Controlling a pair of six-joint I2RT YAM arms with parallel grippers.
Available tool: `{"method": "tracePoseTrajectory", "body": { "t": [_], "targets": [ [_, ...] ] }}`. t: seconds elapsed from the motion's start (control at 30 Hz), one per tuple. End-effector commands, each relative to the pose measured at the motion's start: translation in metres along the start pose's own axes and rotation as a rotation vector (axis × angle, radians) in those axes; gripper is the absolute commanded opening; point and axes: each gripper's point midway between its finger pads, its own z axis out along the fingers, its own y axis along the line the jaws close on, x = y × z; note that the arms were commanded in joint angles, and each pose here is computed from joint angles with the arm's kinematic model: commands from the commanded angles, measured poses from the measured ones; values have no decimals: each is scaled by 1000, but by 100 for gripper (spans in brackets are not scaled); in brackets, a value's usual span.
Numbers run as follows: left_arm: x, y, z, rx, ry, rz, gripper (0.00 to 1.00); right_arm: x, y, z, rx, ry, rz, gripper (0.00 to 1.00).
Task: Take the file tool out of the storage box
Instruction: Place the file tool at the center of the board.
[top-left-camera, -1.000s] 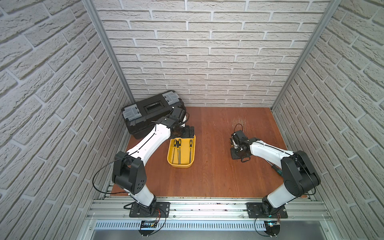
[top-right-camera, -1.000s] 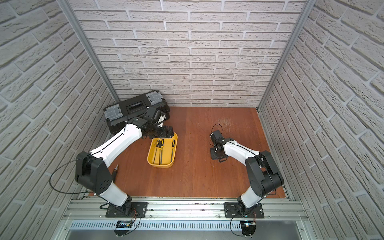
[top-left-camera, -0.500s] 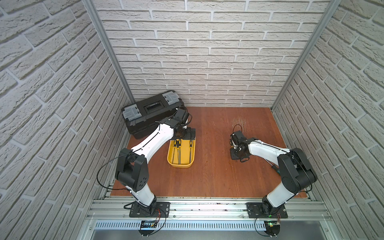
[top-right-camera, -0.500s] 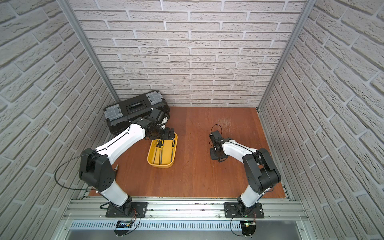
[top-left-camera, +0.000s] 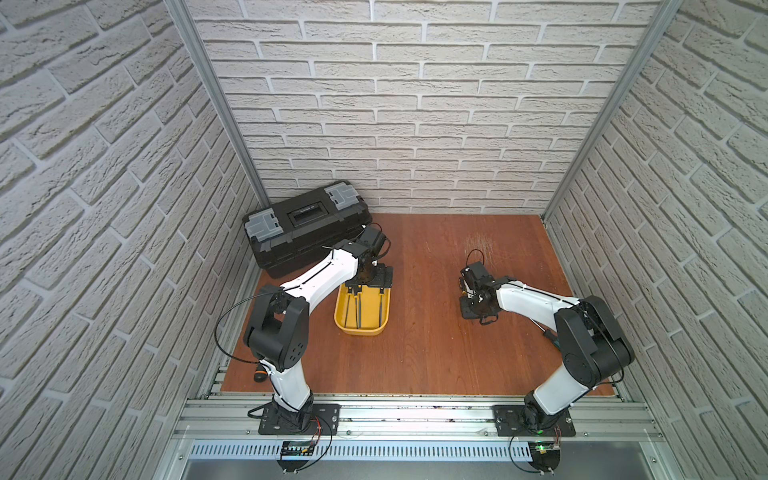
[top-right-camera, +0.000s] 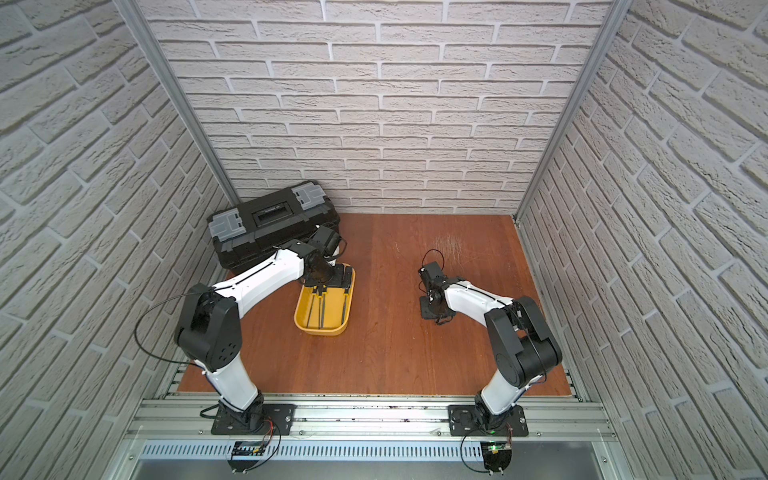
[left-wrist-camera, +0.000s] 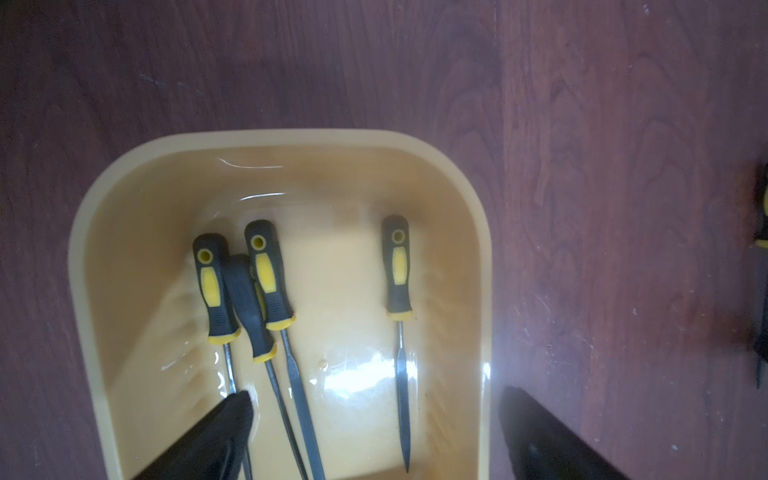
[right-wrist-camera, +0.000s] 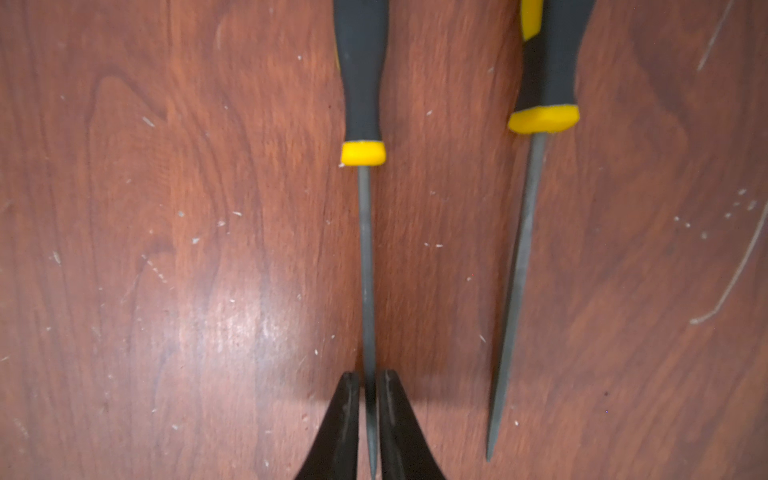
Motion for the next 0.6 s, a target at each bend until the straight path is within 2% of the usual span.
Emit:
{"method": "tracePoseTrajectory", "body": {
  "t": [0.0,0.17,0.4,0.57],
  "targets": [
    [1,2,10,-25,0,0,98,4,-3,6,6,8,17,19],
    [2,3,18,-37,7,-1,95,5,-3,4,1,5,19,32],
    [1,6,28,-61,19,4,90,-5,5,-23,-68,-71,6,63],
    [0,6,38,-65,25,-4,86,-11,6,-54,-100,-136,-9,69]
  ]
}}
